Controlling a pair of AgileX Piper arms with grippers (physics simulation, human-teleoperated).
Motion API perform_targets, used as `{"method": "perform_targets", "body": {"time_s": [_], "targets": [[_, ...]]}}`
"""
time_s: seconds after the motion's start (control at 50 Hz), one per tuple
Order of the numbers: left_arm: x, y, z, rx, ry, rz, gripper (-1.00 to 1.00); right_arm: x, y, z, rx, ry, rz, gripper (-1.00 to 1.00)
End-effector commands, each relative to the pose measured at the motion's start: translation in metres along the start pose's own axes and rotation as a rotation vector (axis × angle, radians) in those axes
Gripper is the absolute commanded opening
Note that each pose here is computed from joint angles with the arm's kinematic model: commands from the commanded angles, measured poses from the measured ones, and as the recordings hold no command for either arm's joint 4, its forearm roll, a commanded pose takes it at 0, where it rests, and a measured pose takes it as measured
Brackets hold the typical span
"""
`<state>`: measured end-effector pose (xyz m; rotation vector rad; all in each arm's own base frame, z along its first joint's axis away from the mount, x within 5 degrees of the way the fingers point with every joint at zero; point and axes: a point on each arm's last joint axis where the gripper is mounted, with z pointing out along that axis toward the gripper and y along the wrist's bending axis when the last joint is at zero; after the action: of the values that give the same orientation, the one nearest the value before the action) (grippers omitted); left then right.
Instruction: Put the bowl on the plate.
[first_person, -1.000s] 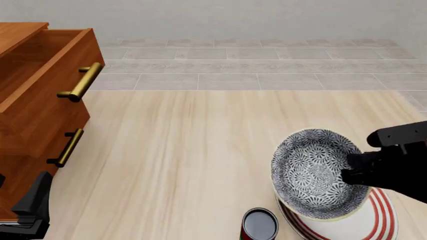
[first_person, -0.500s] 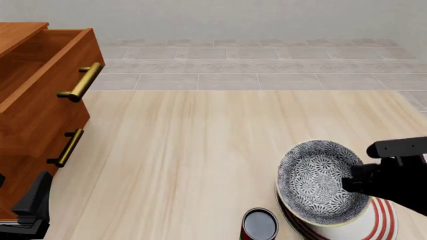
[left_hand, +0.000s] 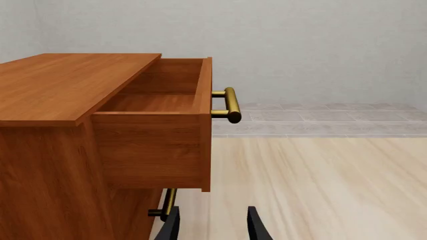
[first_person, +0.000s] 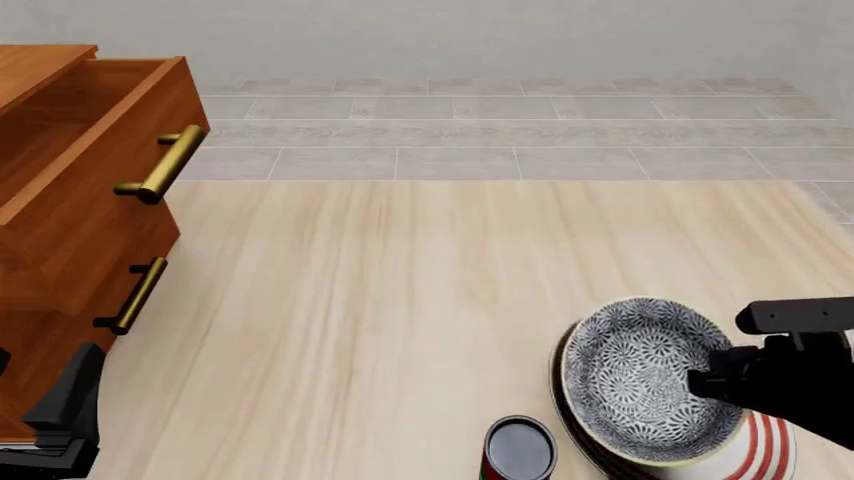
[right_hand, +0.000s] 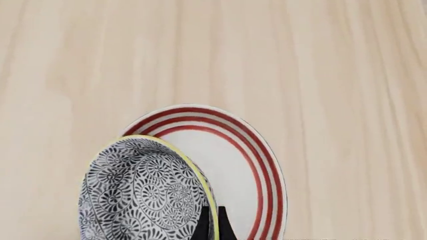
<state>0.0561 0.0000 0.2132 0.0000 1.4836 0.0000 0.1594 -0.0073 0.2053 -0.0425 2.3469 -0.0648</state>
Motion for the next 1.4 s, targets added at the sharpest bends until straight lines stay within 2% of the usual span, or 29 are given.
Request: {"method": "perform_targets", "body": {"time_s": [0.02,0.32,0.54,0.56,0.98,1.14,1.4], "targets": [[0.000,0.000,0.000,0.000,0.000,0.000,1.00,0.001,-0.004,0.005,0.018,0.001,0.028,-1.00],[0.000,0.000,0.000,0.000,0.000,0.000,1.00,0.007,-0.007,0.011,0.029,0.014,0.027,-1.00],[0.000,0.000,0.000,0.000,0.000,0.000,1.00,0.003,-0.012,0.010,0.051,0.008,0.027,-1.00],[0.000,0.000,0.000,0.000,0.000,0.000,1.00,0.002,-0.012,0.010,0.052,0.008,0.026,1.00],[0.000,0.000,0.000,0.000,0.000,0.000,1.00,-0.003,-0.017,0.000,0.073,-0.017,0.022,1.00],[0.000,0.000,0.000,0.000,0.000,0.000,1.00,-0.013,-0.021,-0.004,0.088,-0.037,0.021,1.00],[0.000,0.000,0.000,0.000,0.000,0.000,1.00,-0.037,-0.023,-0.027,0.104,-0.101,-0.016,1.00]]}}
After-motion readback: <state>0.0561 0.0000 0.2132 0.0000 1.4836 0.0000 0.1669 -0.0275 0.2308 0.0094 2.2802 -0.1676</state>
